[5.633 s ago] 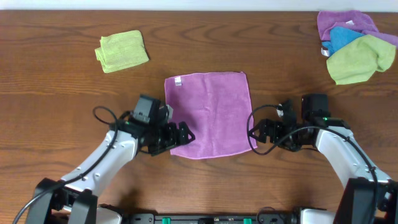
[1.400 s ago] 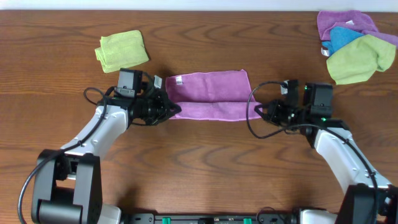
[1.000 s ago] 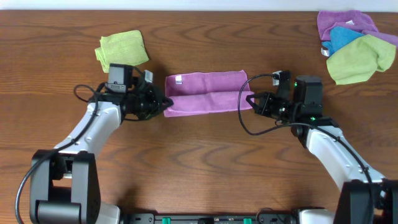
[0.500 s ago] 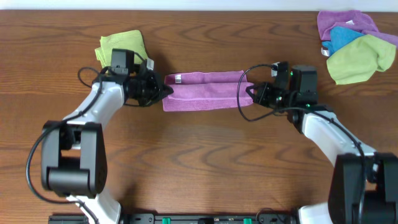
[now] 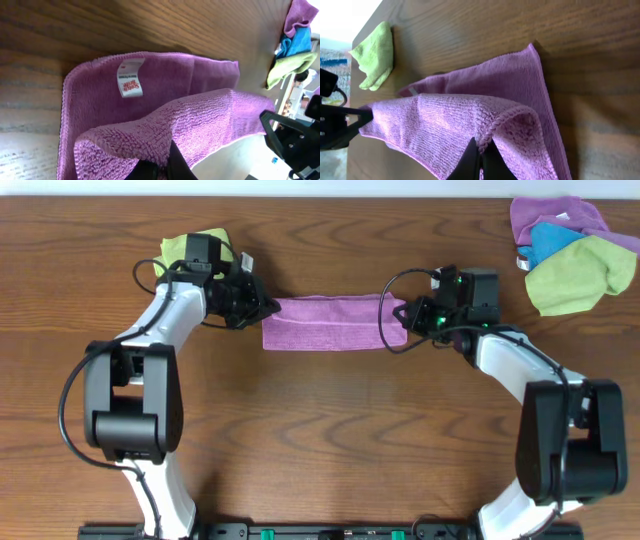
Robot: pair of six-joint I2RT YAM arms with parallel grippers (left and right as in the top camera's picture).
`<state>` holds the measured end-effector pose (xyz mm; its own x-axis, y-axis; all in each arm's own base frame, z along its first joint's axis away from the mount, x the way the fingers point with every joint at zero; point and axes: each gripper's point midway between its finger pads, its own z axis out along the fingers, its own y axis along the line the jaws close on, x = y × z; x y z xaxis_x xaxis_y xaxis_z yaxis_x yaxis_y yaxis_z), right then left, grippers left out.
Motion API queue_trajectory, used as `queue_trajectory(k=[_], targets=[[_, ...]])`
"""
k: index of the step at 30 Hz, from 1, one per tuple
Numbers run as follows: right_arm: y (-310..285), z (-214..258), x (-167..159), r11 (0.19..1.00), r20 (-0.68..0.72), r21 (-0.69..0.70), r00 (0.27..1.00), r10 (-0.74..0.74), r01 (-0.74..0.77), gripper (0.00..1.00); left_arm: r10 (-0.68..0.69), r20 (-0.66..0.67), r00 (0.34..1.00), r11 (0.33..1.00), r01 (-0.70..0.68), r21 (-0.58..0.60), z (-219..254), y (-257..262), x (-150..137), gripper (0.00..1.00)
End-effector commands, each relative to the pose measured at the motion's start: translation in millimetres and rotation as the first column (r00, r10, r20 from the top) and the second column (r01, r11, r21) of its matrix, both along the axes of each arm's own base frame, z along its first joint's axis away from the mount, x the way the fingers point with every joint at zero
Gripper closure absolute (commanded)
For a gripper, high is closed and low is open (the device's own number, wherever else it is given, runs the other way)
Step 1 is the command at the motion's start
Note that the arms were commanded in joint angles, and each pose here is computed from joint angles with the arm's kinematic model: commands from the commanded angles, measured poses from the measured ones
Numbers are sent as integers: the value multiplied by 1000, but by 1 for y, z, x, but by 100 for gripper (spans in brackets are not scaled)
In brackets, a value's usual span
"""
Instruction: Fold the cloth
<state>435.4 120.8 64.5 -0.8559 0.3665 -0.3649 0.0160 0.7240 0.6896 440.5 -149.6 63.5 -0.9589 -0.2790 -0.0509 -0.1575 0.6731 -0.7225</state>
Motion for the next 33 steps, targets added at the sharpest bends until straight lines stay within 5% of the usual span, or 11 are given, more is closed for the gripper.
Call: queue_trajectory(k=[1,15,33], targets=[[1,3,6,1000,13,-10,1000,1,0,98,-18,24,1000,1000,17,23,0,3,5,94],[-7,-22,-18,998,-118,-65,993,-2,-6,98,-57,-73,996,992,65,104,-16,12,-22,94],[-10,-48,-12,993,-117,-115,993,-3,-10,98,-57,-61,996,983,67,170,-39,21,-15,94]])
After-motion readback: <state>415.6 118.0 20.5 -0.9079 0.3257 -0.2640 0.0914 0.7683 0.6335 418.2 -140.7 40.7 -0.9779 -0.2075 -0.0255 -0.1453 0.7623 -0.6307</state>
